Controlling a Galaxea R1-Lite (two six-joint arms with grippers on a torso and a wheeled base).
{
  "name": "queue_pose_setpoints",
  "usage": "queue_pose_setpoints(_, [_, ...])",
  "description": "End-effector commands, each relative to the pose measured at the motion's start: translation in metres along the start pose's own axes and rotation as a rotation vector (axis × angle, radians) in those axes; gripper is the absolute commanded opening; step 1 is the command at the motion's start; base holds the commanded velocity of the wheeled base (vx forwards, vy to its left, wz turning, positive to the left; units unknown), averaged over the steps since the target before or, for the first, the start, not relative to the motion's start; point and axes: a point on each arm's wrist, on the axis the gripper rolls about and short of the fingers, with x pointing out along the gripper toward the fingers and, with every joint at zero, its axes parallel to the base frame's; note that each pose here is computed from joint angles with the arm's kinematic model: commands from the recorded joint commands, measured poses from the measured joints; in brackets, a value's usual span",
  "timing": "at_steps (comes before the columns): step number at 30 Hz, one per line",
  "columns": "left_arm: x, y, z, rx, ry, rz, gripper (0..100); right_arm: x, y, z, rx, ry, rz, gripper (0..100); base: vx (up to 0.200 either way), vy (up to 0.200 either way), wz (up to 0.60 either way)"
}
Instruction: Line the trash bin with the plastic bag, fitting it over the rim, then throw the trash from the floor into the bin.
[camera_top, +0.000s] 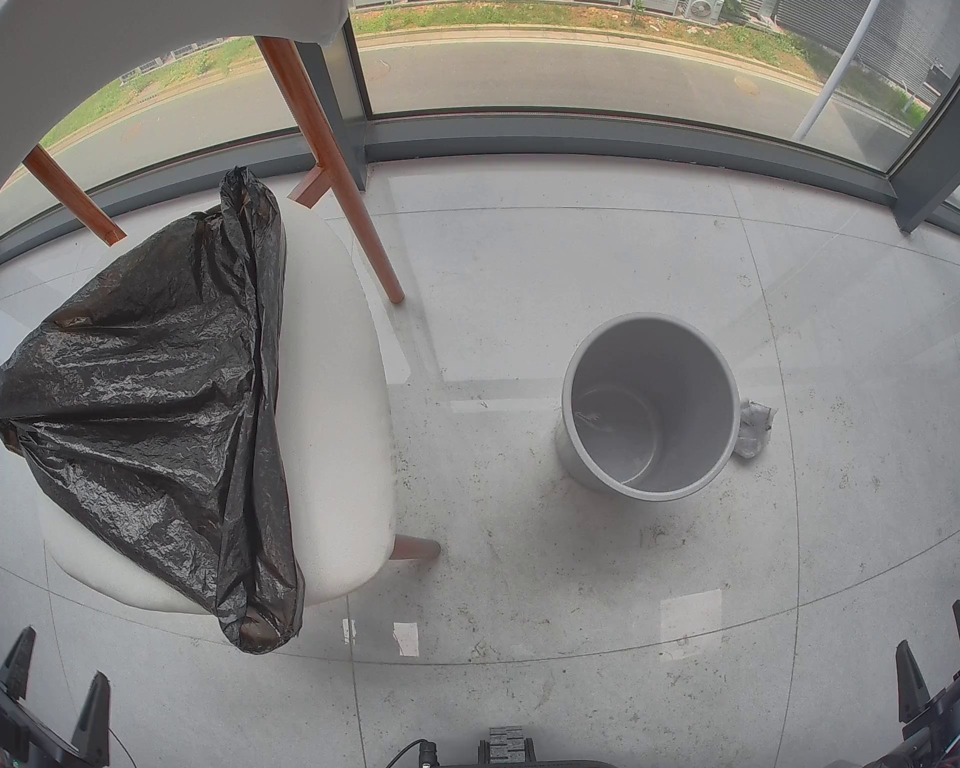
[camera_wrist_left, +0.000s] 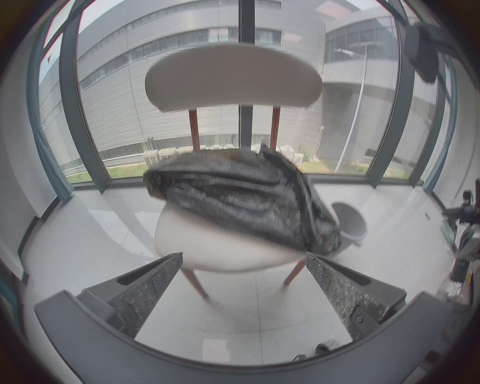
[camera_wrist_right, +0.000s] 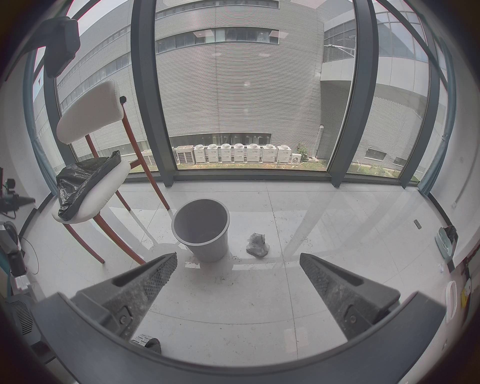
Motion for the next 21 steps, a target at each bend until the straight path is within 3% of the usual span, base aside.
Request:
queue_pose_setpoints(1, [0.004,-0.001,0.057,-0.065,-0.040,-0.103,100,0.001,0.000,-0.005,0.000,0.014,0.002,100,0.000,0.000,0.00])
queue_pose_setpoints(5, [0.006,-0.001,0.060,-0.068,-0.019,-0.146,100,0.001,0.000,-0.005,-0.001,0.014,0.000,100,0.000,0.000,0.00])
queue_pose_setpoints(8, [0.006,-0.001,0.049,-0.056,0.016,-0.118,100,0.001,0.000,-0.005,-0.003,0.014,0.000,100,0.000,0.000,0.00])
queue_pose_setpoints(13, [-0.008,0.000,0.037,0.045,-0.032,-0.067,100,0.001,0.000,-0.005,-0.001,0.014,0.000,100,0.000,0.000,0.00])
queue_pose_setpoints(21, [-0.010,0.000,0.039,0.040,-0.024,-0.076,100,0.001,0.000,-0.005,0.000,0.012,0.000,100,0.000,0.200,0.00])
